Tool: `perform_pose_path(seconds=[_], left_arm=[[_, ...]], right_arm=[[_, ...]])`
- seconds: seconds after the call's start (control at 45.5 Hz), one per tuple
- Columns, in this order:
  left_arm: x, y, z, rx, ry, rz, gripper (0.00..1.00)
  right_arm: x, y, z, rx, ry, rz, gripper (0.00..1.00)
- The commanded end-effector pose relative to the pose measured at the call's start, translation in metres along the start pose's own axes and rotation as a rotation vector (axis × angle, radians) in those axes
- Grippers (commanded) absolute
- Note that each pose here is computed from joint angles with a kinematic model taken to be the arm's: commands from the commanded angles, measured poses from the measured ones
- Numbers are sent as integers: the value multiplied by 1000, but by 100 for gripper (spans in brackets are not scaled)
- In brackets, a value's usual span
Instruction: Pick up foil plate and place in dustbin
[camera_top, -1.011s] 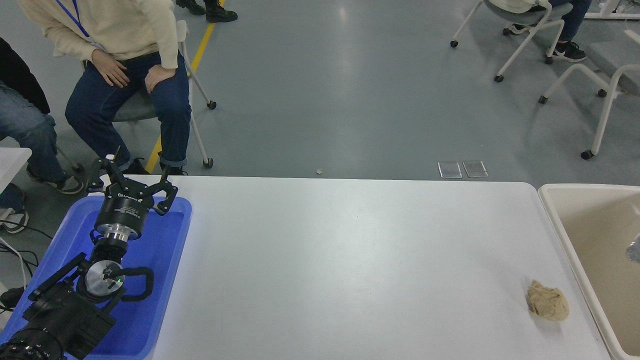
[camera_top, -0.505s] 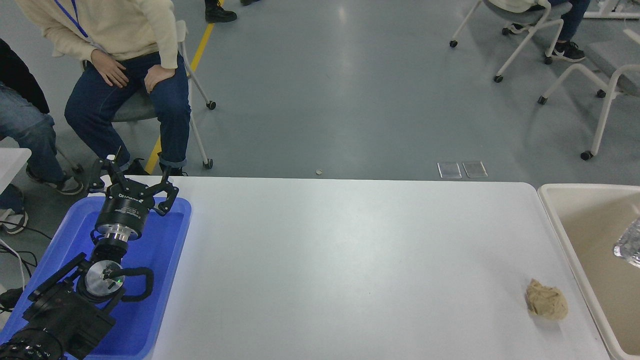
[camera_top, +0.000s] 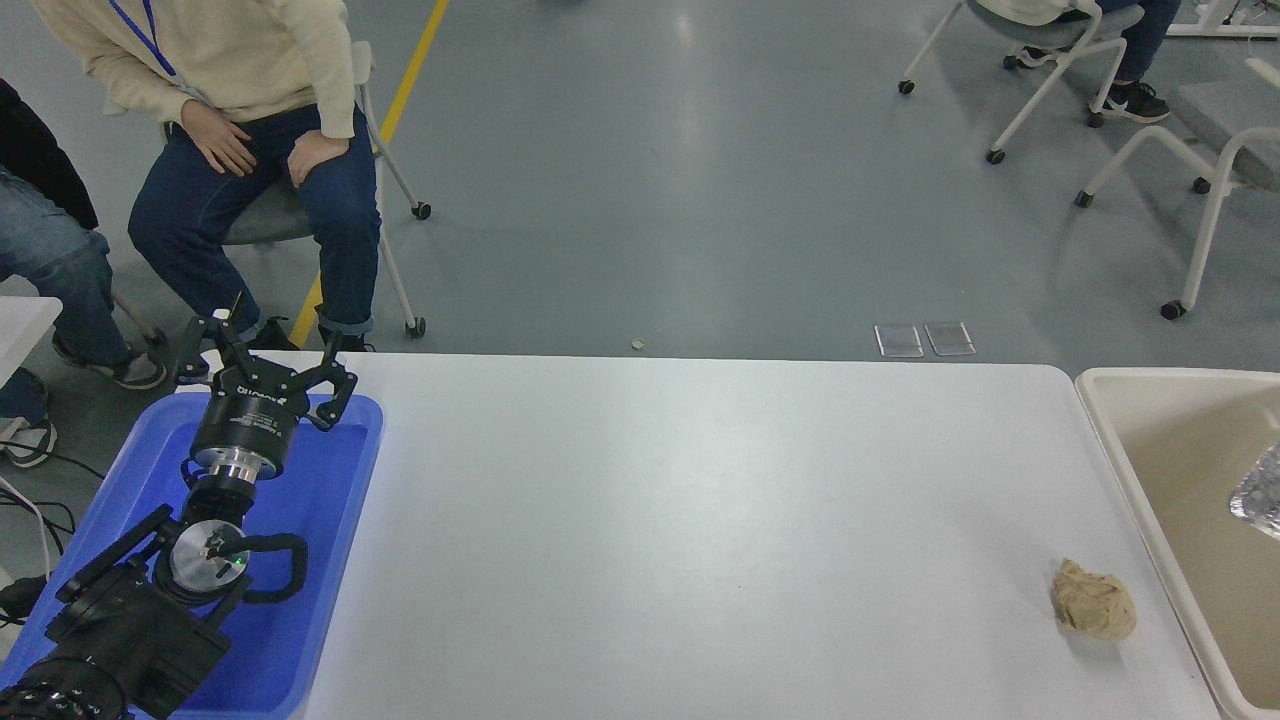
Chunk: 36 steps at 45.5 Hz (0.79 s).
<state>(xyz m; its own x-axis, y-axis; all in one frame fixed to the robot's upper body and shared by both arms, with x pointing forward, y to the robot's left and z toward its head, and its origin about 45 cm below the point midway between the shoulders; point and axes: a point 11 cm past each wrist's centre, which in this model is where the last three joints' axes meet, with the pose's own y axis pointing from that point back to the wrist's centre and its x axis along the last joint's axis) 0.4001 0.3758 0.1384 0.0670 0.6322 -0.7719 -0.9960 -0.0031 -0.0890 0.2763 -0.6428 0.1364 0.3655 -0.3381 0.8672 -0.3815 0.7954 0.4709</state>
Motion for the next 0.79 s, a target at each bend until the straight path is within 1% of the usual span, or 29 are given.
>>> perform_pose_path(seconds=[0.0,0.088,0.286,0.374,0.484,0.549,0.615,0.681,0.769], left_arm=[[0,0,0,0,0,-1,100],[0,0,0,0,0,-1,100],[0,0,0,0,0,1,100],[0,0,0,0,0,1,100],[0,0,0,0,0,-1,100],[0,0,0,0,0,1,100],[0,0,0,0,0,-1,100],[0,0,0,0,0,-1,100],[0,0,0,0,0,-1,100]], right_arm=[[2,0,1,-1,-1,22,78],[1,0,1,-2,-1,21,81],[3,1,-5,9,-11,19,81],[-4,2,-9,23,-16,-26,81],[10,3,2,20,-43,-67,82],[0,8,1,35,-48,-135,83],[-5,14,-3,57,-57,-190,88],[-3,22,-11,85,-67,-236,100],[-10,41,-21,128,-46,-326,100]])
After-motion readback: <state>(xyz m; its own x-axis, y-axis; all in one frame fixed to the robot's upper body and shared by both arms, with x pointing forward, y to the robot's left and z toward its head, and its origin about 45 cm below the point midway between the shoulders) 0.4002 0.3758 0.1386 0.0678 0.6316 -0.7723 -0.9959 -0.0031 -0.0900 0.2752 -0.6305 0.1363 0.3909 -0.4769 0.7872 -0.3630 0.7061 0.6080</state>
